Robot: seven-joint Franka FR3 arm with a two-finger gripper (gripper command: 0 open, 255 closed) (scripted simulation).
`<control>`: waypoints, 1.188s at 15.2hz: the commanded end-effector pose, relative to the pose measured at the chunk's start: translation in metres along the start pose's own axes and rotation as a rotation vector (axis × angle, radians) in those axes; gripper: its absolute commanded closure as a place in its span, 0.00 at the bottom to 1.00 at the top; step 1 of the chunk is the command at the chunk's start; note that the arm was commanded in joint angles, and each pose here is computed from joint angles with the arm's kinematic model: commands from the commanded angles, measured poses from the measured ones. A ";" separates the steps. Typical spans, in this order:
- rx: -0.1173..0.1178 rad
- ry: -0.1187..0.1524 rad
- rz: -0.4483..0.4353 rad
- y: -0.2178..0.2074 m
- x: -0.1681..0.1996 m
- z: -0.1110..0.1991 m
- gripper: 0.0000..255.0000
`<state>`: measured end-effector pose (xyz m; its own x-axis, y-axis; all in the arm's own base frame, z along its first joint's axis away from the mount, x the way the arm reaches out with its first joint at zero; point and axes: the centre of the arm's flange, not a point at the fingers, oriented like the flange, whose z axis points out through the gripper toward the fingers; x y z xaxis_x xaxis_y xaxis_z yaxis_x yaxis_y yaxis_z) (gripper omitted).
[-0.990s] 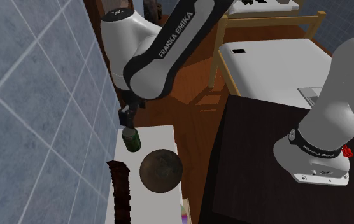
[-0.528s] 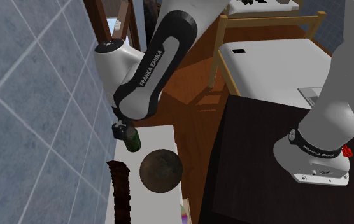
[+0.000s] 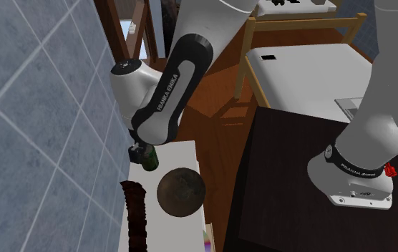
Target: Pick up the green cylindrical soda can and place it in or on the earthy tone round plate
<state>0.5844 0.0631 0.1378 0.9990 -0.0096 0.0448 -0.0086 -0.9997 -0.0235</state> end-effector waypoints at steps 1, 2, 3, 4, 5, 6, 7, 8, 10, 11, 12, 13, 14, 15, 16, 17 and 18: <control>0.000 0.000 0.000 0.000 0.000 0.001 0.00; 0.000 0.000 0.000 0.000 0.000 0.001 0.00; 0.000 0.000 0.000 0.000 0.000 0.001 0.00; 0.000 0.000 0.000 0.000 0.000 0.001 0.00; 0.000 0.000 0.000 0.000 0.000 0.001 0.00; 0.000 0.000 0.000 0.000 0.000 0.001 1.00; 0.000 0.000 0.000 0.000 0.000 0.001 1.00; 0.000 0.000 0.000 0.000 0.000 0.001 1.00; 0.000 0.000 0.000 0.000 0.000 0.001 1.00; 0.000 0.000 0.000 0.000 0.001 0.001 1.00; 0.000 0.000 0.000 -0.001 0.001 0.001 1.00; 0.000 0.000 0.000 0.000 0.001 0.001 1.00; 0.000 0.000 0.000 0.000 0.001 0.001 1.00; 0.000 0.000 0.000 0.000 0.000 0.001 1.00; 0.000 0.000 0.000 0.000 0.000 -0.004 1.00; 0.000 0.000 0.000 0.000 0.001 -0.010 1.00; 0.000 0.000 0.000 0.000 0.001 -0.015 1.00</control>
<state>0.5850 0.0635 0.1482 0.9989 -0.0098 0.0451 -0.0087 -0.9997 -0.0234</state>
